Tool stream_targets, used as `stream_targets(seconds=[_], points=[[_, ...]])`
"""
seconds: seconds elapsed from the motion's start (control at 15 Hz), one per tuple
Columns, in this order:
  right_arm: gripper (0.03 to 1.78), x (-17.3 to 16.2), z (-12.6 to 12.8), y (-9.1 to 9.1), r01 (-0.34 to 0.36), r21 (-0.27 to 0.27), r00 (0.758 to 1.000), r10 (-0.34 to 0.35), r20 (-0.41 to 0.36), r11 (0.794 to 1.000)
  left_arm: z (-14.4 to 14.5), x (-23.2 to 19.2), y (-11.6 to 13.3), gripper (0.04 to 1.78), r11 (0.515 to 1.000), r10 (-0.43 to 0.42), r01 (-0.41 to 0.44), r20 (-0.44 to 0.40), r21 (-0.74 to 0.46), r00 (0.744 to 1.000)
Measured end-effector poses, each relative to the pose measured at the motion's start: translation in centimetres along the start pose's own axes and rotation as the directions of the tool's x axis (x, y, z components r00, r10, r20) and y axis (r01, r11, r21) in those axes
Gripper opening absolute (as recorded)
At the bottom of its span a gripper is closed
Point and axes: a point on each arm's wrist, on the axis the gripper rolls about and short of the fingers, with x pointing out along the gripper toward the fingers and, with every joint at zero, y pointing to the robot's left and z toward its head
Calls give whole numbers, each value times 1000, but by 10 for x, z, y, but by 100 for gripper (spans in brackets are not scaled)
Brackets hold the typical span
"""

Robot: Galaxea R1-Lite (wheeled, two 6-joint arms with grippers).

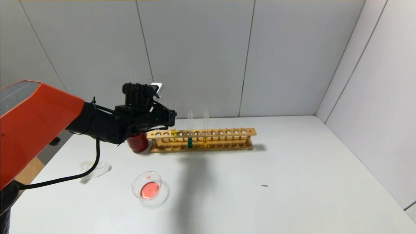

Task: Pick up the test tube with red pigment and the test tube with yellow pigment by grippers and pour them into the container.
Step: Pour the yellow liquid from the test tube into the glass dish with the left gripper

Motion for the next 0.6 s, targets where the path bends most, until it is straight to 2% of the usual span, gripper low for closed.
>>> stream_targets(seconds=[0.4, 0.6], points=[[175, 0, 0, 0, 0, 0, 1000, 0, 0, 1000, 52, -43, -8, 32, 996, -9, -4, 146, 85, 989], [175, 0, 0, 0, 0, 0, 1000, 0, 0, 1000, 68, -70, -5, 32, 989, 7, -30, 155, 146, 988]])
